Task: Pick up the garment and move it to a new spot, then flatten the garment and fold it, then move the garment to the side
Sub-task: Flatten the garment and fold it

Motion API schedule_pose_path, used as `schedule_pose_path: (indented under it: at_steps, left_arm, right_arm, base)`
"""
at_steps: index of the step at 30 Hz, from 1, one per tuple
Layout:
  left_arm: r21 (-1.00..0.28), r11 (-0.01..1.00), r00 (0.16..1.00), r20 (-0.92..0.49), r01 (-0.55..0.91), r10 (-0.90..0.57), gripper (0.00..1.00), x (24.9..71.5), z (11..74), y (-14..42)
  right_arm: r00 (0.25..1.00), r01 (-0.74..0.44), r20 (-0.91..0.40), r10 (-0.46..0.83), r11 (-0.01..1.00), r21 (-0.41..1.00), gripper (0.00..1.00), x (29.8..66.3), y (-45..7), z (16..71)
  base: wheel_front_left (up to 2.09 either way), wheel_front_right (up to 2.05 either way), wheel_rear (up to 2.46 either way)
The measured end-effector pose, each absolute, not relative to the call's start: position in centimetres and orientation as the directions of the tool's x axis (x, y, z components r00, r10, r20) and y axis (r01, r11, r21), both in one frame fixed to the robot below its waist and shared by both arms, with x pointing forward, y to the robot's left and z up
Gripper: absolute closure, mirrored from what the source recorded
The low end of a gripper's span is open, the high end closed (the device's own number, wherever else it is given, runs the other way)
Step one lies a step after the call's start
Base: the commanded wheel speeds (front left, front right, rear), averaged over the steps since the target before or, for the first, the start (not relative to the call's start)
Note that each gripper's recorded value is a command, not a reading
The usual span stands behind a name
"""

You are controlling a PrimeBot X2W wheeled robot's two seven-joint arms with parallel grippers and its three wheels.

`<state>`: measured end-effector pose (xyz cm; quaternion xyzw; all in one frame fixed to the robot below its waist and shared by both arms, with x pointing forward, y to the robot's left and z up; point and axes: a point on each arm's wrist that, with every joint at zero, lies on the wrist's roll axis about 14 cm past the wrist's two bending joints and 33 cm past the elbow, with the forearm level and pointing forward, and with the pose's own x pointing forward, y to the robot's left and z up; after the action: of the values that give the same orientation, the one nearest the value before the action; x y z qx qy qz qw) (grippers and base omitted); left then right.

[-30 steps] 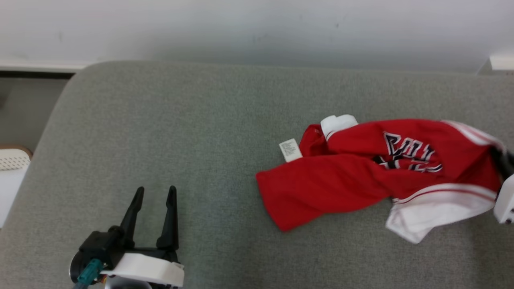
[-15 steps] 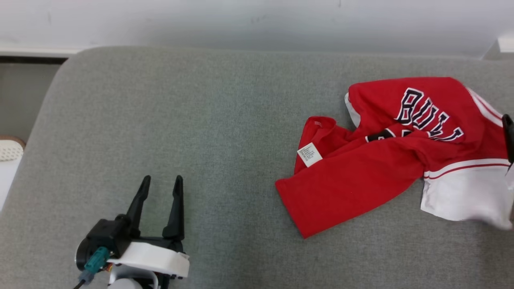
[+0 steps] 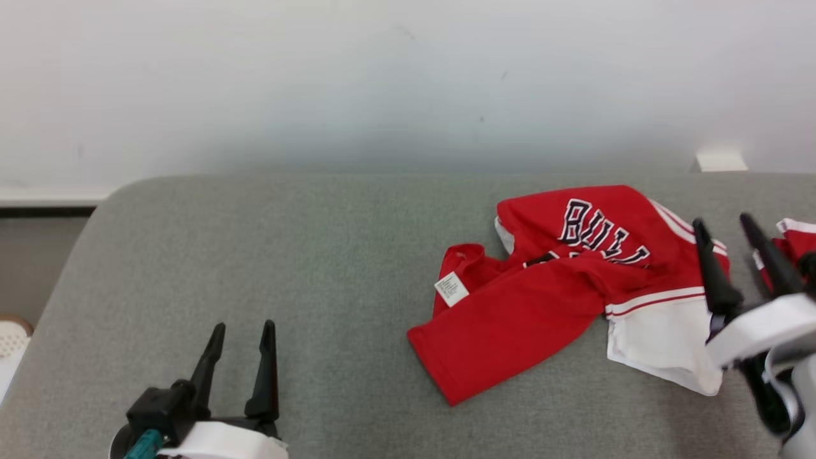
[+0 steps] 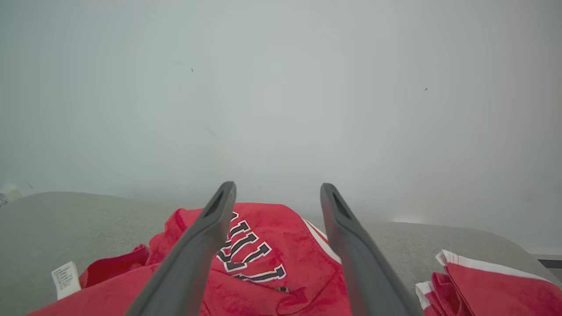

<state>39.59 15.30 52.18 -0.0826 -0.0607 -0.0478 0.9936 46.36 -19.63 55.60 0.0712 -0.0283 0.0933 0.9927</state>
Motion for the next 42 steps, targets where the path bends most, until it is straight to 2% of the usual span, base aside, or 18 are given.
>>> schedule_pose_path:
  at_steps: [6,12,20,31,35,39,42]
  left_arm:
    - [-0.162,0.979,0.982,0.162,0.127,-0.101,0.0,38.6,53.4,14.5]
    - [-0.166,0.976,0.981,0.157,0.14,-0.114,0.0,38.5,53.2,13.9]
    - [-0.183,0.97,0.984,0.109,0.16,-0.142,0.0,39.4,52.1,13.1]
    - [-0.117,0.926,0.93,-0.039,0.36,-0.366,0.0,45.6,53.5,7.4]
    - [-0.171,0.885,0.875,-0.159,0.432,-0.458,0.0,47.6,52.3,4.5]
    - [-0.191,0.806,0.739,-0.324,0.561,-0.591,0.0,48.9,50.8,0.1]
    - [-0.171,0.772,0.656,-0.434,0.613,-0.617,0.0,49.5,48.9,-0.8]
  right_arm:
    - [0.98,-0.166,0.142,0.137,0.963,0.212,0.0,41.4,-19.9,55.3]
    - [0.984,-0.15,0.133,0.116,0.945,0.291,0.0,37.8,-18.6,53.3]
    - [0.986,-0.146,0.129,0.11,0.937,0.316,0.0,36.8,-17.7,53.3]
    - [0.992,-0.077,0.116,0.039,0.938,0.339,0.0,36.5,-19.3,52.8]
    - [0.994,-0.033,0.107,-0.003,0.94,0.338,0.0,36.5,-20.6,52.5]
    - [0.992,0.025,0.111,-0.066,0.941,0.337,0.0,36.6,-22.6,52.6]
    - [0.988,0.073,0.104,-0.115,0.936,0.344,0.0,36.3,-23.9,52.2]
  base:
    - [0.0,0.0,0.0]
    - [0.0,0.0,0.0]
    - [0.0,0.0,0.0]
    - [0.0,0.0,0.0]
    - [0.0,0.0,0.0]
    - [0.0,0.0,0.0]
    - [0.0,0.0,0.0]
